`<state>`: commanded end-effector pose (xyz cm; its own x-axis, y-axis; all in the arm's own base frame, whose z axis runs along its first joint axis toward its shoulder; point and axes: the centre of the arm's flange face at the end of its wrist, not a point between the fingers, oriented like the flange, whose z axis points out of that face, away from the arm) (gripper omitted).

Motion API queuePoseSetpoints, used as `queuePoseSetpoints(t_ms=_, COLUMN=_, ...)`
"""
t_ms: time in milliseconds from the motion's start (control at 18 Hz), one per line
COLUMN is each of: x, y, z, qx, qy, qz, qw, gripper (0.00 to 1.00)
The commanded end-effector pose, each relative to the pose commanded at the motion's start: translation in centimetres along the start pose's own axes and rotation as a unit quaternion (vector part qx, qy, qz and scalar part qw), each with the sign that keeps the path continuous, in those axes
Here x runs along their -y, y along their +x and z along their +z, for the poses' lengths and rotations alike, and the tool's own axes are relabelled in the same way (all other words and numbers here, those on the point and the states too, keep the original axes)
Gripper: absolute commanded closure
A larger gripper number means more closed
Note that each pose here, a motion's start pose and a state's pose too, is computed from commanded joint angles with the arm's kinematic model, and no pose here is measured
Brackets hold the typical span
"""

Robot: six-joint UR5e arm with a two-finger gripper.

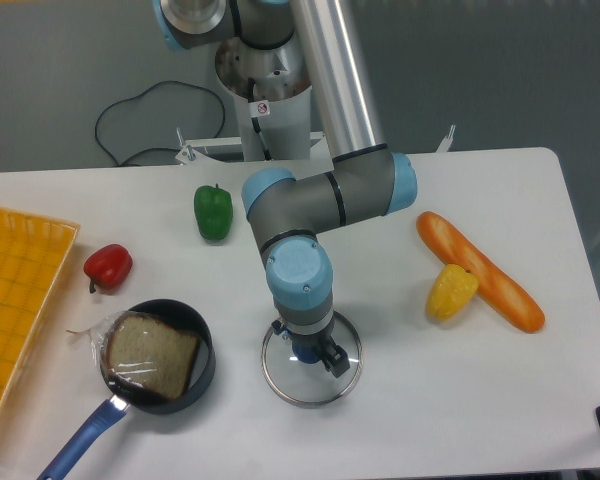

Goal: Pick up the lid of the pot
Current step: 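Close the gripper on the blue knob of the glass lid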

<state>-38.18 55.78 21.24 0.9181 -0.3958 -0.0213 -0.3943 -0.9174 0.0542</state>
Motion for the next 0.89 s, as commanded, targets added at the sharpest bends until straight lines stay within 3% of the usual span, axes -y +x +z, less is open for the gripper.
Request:
queuePoseSetpoints(t_ms=333, x=0.07, y=0.06, z=0.01, qx=0.0, qy=-0.001, qz=-0.001, qw=1.0, gripper=0.0)
queuePoseSetpoints(t_ms=889, x=0.17, y=-0.13, z=0.15, qx=-0.001, qy=0.0, qz=-0.01, qw=1.0, gripper=0.27)
